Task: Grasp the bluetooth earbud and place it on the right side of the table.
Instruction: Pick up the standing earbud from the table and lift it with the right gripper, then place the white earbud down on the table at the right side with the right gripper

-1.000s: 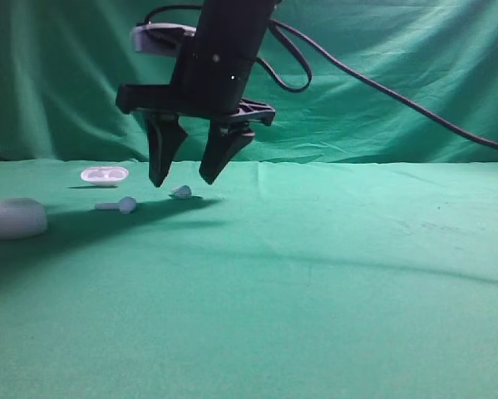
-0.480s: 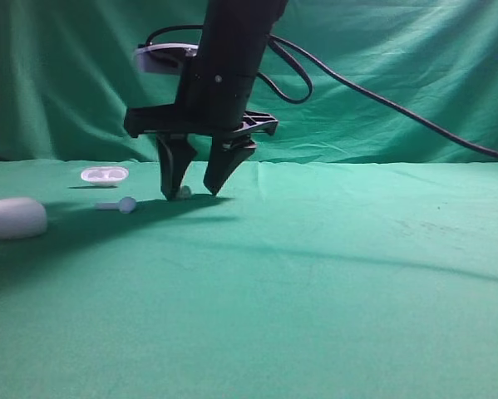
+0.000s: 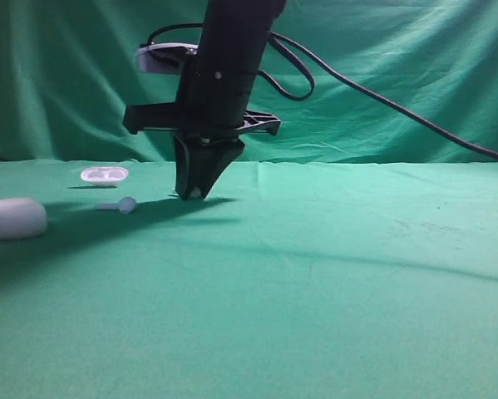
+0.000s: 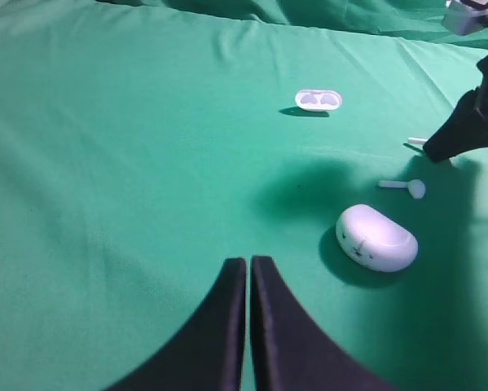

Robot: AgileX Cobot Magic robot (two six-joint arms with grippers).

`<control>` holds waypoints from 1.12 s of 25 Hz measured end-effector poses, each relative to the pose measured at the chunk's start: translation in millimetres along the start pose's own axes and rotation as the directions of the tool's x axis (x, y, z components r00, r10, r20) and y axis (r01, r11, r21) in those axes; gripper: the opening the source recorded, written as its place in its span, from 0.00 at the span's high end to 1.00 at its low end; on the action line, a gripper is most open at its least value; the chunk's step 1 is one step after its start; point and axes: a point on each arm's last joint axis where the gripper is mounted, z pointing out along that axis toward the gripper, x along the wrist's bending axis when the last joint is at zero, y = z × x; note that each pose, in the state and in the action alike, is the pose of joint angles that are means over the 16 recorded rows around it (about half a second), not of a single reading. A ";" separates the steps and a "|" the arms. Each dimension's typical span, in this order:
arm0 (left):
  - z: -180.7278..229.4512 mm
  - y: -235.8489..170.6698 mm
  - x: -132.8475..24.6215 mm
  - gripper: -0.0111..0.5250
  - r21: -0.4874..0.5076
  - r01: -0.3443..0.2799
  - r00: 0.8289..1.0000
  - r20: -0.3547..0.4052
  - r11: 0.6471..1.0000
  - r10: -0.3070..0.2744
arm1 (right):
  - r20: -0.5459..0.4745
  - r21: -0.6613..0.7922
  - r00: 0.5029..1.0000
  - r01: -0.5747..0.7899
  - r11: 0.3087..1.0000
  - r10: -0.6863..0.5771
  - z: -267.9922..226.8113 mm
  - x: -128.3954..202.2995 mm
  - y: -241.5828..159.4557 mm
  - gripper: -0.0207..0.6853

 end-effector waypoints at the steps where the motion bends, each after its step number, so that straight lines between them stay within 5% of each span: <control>1: 0.0 0.0 0.0 0.98 0.000 0.000 1.000 0.000 1.000 0.000 | 0.000 0.003 1.000 -0.004 1.000 0.004 -2.1 -0.1 0.5 0.81; 17: 0.0 0.0 0.0 0.98 0.000 0.000 1.000 0.000 1.000 0.000 | 0.064 0.007 0.992 -0.112 0.994 0.111 -121.2 -21.6 4.6 0.81; 28: 0.0 0.0 0.0 0.98 0.000 0.000 1.000 0.000 1.000 0.000 | 0.163 0.035 0.914 -0.380 0.924 0.370 -155.0 -75.0 -106.3 0.81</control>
